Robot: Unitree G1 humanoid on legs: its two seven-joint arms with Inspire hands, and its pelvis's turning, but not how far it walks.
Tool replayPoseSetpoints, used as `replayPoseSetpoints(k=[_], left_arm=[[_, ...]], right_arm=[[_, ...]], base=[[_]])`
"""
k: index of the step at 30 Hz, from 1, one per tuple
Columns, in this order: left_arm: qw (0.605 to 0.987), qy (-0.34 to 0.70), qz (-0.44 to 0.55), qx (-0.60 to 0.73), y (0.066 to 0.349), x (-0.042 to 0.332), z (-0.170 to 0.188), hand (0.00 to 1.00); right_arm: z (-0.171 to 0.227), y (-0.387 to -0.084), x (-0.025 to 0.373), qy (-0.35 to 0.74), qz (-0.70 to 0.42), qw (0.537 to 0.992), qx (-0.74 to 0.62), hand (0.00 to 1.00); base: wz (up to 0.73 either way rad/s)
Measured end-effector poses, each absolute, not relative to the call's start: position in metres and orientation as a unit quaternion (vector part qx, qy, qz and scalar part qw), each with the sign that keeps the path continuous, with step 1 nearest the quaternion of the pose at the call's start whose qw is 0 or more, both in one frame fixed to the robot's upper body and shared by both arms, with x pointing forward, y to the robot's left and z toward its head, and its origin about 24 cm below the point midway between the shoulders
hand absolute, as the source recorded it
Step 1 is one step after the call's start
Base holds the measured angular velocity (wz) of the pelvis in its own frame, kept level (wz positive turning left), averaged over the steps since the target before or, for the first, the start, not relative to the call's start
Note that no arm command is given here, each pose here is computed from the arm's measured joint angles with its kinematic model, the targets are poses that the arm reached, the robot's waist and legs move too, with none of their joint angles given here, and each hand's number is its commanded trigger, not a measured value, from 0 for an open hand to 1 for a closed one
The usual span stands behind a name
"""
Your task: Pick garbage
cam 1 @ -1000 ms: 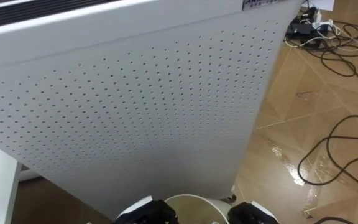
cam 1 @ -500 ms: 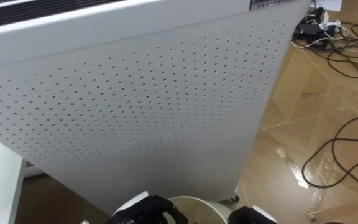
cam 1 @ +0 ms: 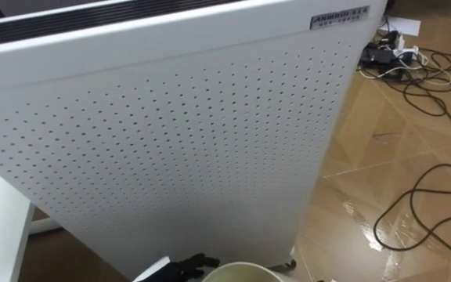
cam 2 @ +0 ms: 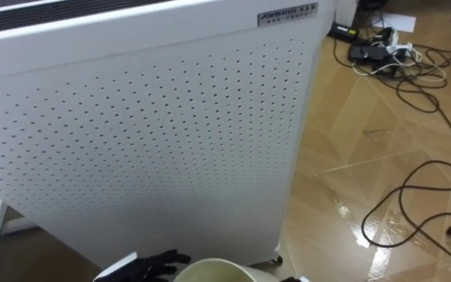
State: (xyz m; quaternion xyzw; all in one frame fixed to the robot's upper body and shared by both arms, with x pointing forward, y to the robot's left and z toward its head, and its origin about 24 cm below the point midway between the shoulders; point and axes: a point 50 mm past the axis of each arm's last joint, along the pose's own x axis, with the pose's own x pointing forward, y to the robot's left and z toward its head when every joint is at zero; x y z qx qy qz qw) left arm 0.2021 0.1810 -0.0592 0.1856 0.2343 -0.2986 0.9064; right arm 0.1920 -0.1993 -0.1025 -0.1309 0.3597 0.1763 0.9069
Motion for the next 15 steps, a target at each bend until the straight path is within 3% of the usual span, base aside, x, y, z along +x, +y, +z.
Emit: replayPoseSetpoints(k=[9,15], left_arm=[[0.908,0.283,-0.262,0.166,0.189,0.185,-0.079,0.0],[0.9,0.37,-0.182,0.138,0.202,0.148,-0.116,0.0]], right_arm=[[-0.106,-0.209,0.182,0.374,0.159,0.904,-0.137,1.0],[-0.122,-0.218,0.151,0.421,0.13,0.889,-0.127,1.0]], base=[[0.0],[-0.02]])
